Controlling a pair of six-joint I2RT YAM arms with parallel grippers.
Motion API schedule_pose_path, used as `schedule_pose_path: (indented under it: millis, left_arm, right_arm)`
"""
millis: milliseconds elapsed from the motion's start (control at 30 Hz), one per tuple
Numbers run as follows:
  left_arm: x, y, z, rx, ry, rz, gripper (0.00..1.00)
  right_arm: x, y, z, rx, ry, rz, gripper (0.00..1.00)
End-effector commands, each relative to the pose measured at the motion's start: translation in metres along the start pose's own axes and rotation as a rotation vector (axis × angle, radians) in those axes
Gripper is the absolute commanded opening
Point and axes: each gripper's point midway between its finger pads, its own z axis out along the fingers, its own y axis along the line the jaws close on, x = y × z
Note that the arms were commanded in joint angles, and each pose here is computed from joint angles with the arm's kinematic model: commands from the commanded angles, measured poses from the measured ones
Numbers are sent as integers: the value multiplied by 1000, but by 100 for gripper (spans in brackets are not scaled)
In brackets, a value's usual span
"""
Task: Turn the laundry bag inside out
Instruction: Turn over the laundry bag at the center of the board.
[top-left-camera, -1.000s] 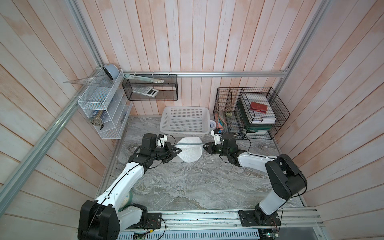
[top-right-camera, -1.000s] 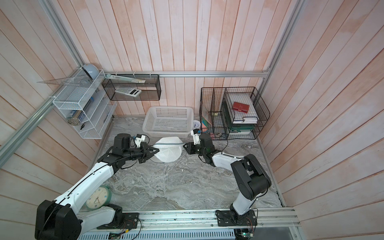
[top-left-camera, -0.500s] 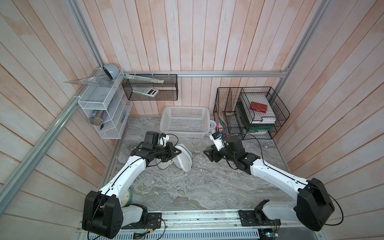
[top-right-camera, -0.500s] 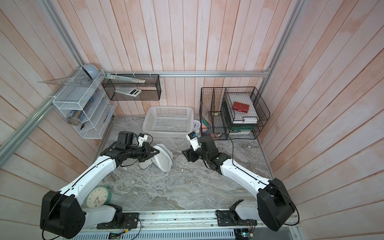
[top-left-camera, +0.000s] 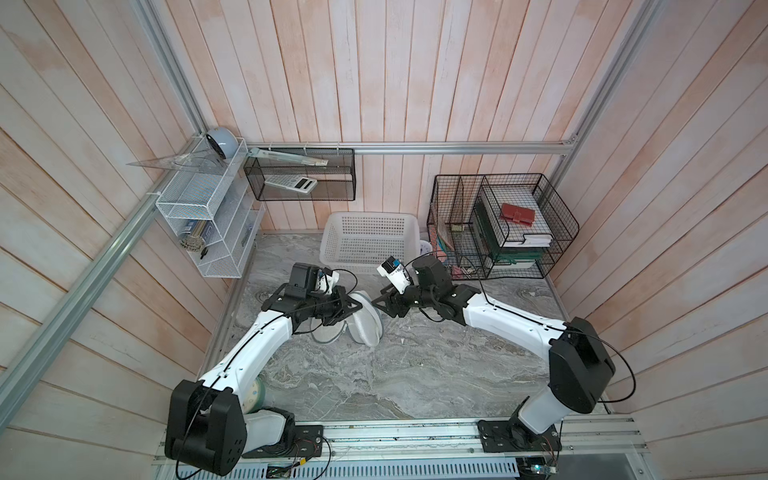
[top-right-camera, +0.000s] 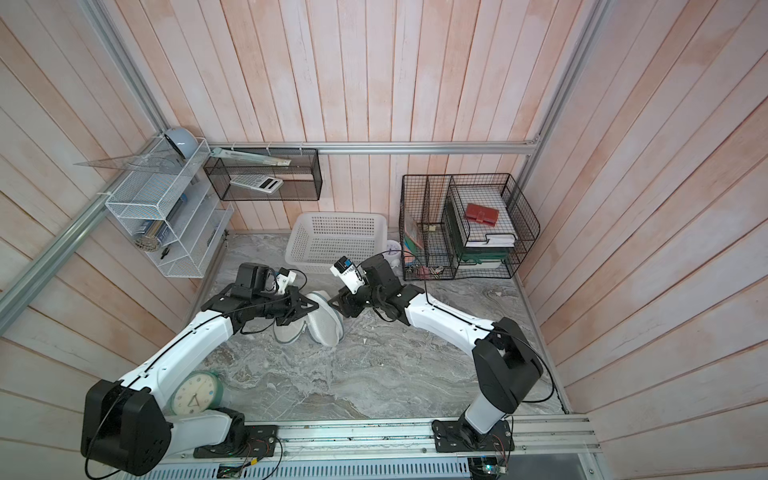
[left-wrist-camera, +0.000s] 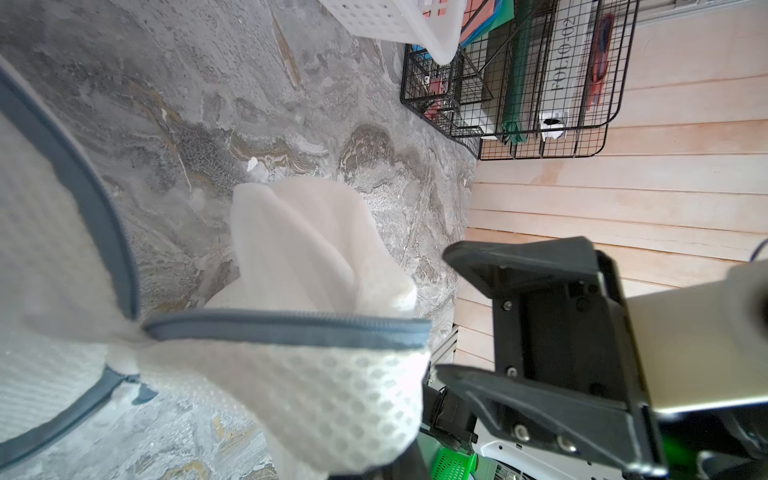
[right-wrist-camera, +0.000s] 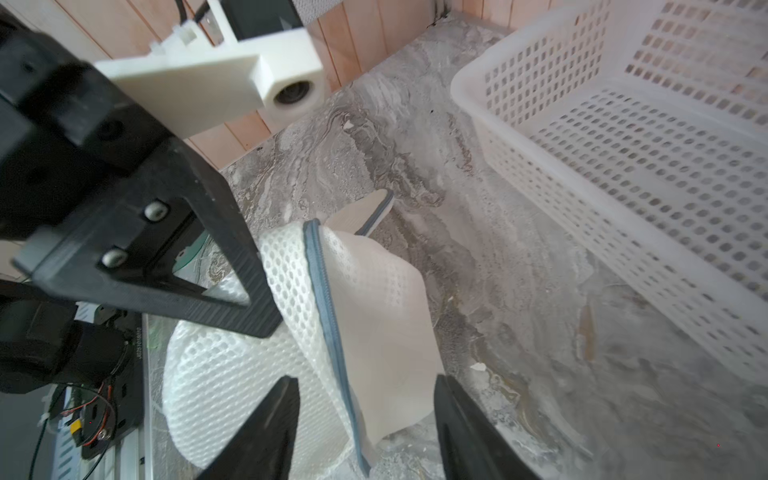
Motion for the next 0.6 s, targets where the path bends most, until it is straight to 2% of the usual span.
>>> schedule_pose_path:
  millis: [0, 67, 167, 267, 300, 333, 567]
  left_arm:
    - [-4, -13, -8, 19, -25, 44, 0]
    - [-4, -14, -8, 22, -25, 44, 0]
    - [-3, -16, -9, 34, -22, 44, 0]
    - [-2, -19, -10, 47, -20, 49, 0]
    - [-1, -20, -11, 54, -17, 55, 0]
    - [1, -21, -11, 58, -10, 59, 0]
    - [23, -45, -23, 196, 58, 133, 0]
  right_arm:
    - [-2, 12, 9, -73, 7, 23, 58]
    - [-2, 12, 13, -86, 5, 27, 57]
    - [-4, 11, 18, -94, 1, 39, 46]
    - [-5, 5, 22, -90, 7, 68, 18]
    - [-7, 1, 22, -84, 2, 83, 4]
    - [-9, -5, 20, -73, -1, 103, 0]
    - [-17, -55, 13, -22, -37, 251, 0]
